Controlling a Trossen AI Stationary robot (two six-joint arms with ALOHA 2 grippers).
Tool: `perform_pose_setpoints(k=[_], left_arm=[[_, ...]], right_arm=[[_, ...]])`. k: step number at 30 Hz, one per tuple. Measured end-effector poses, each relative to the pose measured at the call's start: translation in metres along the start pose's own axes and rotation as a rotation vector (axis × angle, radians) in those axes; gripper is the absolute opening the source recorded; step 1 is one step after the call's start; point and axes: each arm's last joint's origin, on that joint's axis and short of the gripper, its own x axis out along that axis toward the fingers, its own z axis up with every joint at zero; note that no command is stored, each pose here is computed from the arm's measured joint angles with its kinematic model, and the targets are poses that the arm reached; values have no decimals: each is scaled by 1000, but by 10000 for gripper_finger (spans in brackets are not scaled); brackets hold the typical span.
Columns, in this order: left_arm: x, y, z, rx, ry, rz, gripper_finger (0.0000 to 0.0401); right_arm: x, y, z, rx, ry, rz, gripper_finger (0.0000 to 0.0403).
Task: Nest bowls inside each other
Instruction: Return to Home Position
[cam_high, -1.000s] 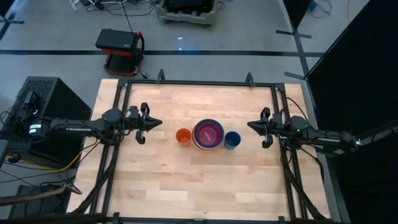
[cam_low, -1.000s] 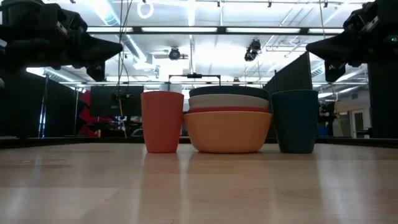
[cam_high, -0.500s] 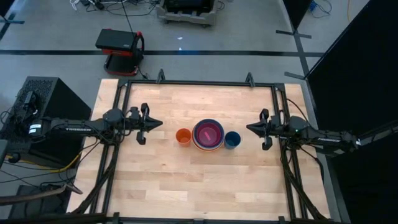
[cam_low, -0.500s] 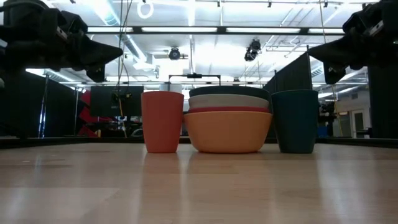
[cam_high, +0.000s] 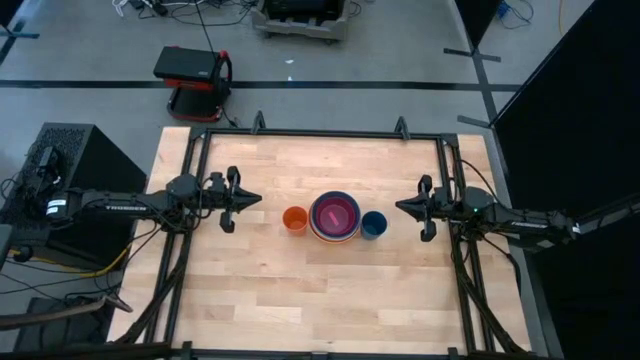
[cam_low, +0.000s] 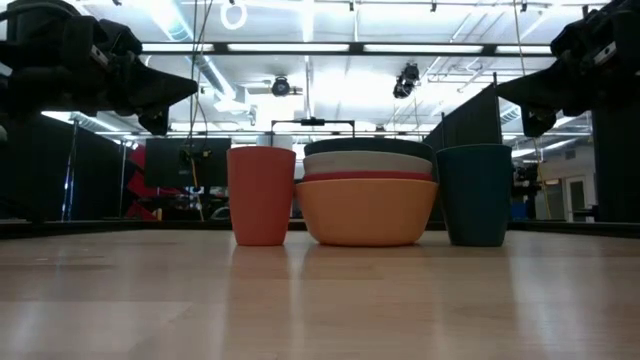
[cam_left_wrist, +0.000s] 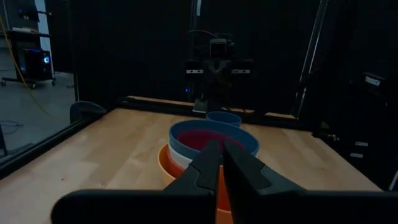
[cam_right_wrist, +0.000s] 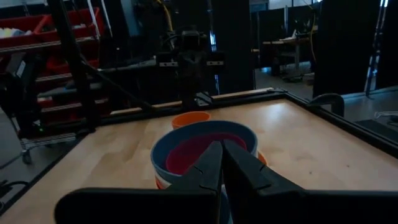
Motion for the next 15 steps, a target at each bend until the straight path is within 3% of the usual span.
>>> perform_pose_setpoints(k=[15], left_arm=[[0,0,0,-1,1,0,5]], right_arm=[[0,0,0,2,0,0,0]])
